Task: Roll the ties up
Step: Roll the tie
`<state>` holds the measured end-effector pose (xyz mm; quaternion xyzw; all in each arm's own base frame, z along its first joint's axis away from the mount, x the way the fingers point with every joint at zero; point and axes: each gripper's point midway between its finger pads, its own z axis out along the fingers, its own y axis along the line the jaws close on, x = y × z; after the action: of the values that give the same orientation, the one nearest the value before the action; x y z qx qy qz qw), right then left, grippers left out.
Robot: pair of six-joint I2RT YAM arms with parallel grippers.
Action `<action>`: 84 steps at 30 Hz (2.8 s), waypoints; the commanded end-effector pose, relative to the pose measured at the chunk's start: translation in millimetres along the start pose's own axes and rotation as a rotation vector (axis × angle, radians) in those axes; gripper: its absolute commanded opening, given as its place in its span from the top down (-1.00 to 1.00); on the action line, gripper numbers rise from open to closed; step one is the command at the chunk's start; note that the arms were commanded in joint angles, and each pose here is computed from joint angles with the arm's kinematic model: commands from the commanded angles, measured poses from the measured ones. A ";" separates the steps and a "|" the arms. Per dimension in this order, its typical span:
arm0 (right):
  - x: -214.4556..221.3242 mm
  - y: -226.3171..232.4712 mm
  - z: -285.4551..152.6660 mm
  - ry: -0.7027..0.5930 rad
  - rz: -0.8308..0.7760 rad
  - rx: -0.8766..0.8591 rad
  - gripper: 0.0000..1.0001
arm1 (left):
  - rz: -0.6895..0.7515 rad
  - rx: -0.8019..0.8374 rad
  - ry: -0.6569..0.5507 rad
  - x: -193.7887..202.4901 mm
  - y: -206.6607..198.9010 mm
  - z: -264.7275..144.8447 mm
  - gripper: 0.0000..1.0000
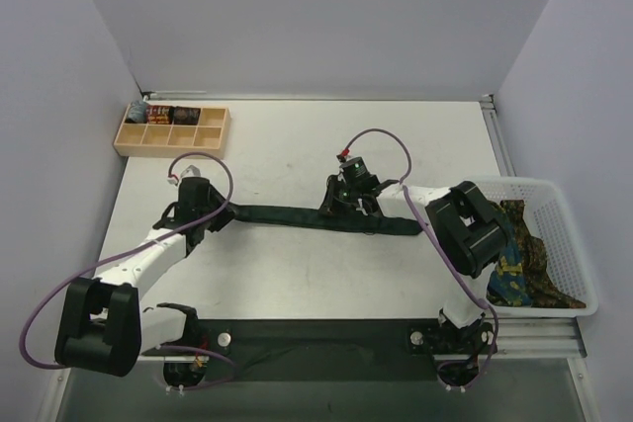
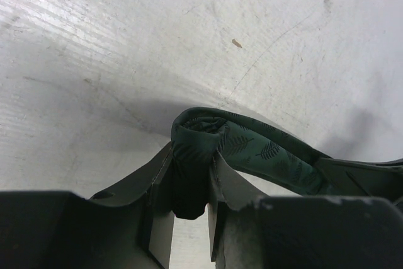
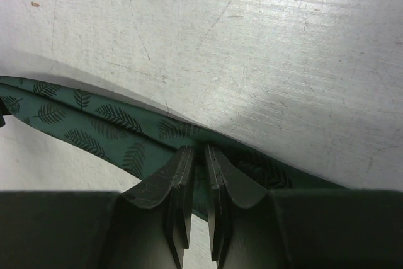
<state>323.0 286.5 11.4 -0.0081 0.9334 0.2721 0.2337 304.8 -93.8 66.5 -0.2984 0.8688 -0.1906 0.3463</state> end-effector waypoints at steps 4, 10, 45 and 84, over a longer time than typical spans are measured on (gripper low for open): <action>45.4 -53.8 -2.3 0.142 -0.005 0.178 0.69 | -0.005 0.069 -0.070 -29.6 -11.6 -2.3 1.00; 41.4 -41.1 -4.2 0.158 -0.039 0.123 0.69 | 0.184 -0.116 -0.155 -48.7 9.6 2.5 1.00; 29.6 -61.1 -73.4 0.058 0.012 0.149 0.42 | 1.119 -0.690 -0.171 -3.4 -26.9 12.3 1.00; 30.2 -92.6 -71.0 0.049 0.102 0.158 0.48 | 1.394 -0.559 -0.066 64.8 -55.7 24.0 -0.11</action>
<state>286.0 186.2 13.1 0.0498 0.9494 0.2301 0.2080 305.3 -160.0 37.1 0.2457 0.8411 0.3671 0.3122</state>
